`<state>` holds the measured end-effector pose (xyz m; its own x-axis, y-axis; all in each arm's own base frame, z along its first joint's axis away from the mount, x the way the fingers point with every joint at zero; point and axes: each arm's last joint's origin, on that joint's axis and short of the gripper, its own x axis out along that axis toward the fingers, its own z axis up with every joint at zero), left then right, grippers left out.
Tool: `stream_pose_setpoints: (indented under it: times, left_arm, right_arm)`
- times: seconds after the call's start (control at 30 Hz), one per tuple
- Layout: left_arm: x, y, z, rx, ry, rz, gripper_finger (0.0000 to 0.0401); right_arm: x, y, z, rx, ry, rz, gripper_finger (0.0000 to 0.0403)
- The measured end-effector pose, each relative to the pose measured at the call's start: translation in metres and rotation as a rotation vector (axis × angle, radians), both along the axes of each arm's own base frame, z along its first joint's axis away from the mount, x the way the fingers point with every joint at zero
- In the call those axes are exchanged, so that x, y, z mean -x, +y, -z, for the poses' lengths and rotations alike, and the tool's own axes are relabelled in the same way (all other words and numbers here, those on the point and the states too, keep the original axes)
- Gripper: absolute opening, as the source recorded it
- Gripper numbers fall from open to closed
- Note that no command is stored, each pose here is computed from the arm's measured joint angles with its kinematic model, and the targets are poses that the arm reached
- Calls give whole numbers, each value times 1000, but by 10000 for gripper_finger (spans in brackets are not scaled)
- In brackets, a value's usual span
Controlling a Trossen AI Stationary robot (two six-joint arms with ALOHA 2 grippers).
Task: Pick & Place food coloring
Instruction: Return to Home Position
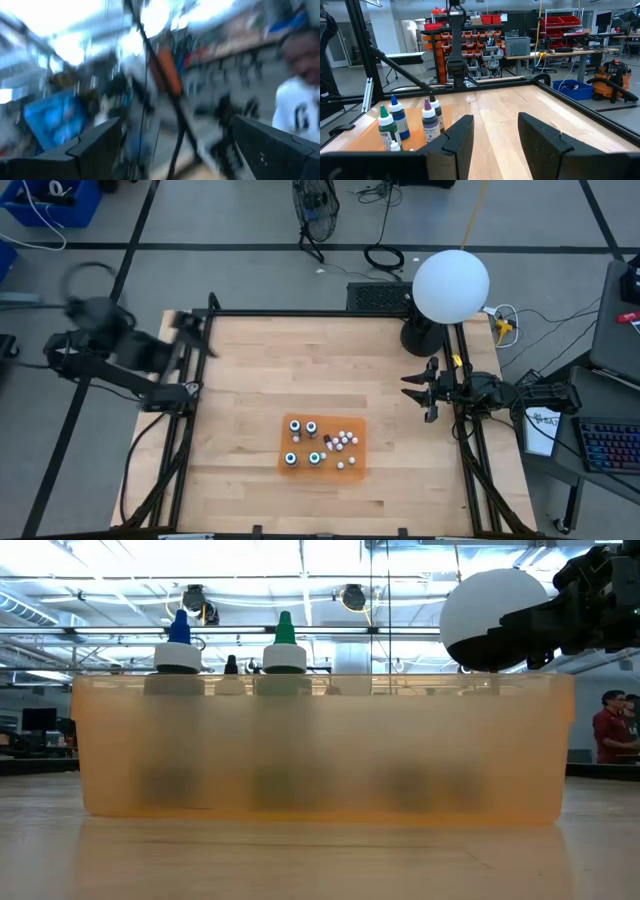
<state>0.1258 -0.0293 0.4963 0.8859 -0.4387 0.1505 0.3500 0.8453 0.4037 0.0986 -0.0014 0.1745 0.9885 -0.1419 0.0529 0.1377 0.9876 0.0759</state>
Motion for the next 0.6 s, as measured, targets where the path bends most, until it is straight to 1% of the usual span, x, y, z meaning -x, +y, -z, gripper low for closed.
stream_pose_setpoints:
  times: [0.07, 0.13, 0.27, 0.37, 0.43, 0.5, 0.53, 0.6]
  left_arm:
    - [6, 1, 6, 28, -77, 51, 375]
    - [3, 2, 22, 65, -86, 43, 373]
    - [-27, 5, 71, 173, -34, -64, 373]
    - [-43, 10, 107, 208, -12, -134, 376]
    - [-47, 14, 129, 228, -11, -157, 378]
    - [-50, 20, 150, 271, -7, -176, 377]
    - [-49, 24, 160, 297, -4, -187, 376]
    - [-43, 31, 173, 343, -40, -203, 374]
  right_arm:
    - [0, 0, 0, 0, 0, 0, 142]
    - [0, 0, 0, 0, 0, 0, 142]
    - [0, 0, 0, 0, 0, 0, 142]
    - [0, 0, 0, 0, 0, 0, 142]
    - [0, 0, 0, 0, 0, 0, 142]
    - [0, 0, 0, 0, 0, 0, 142]
    - [0, 0, 0, 0, 0, 0, 142]
    - [0, 0, 0, 0, 0, 0, 142]
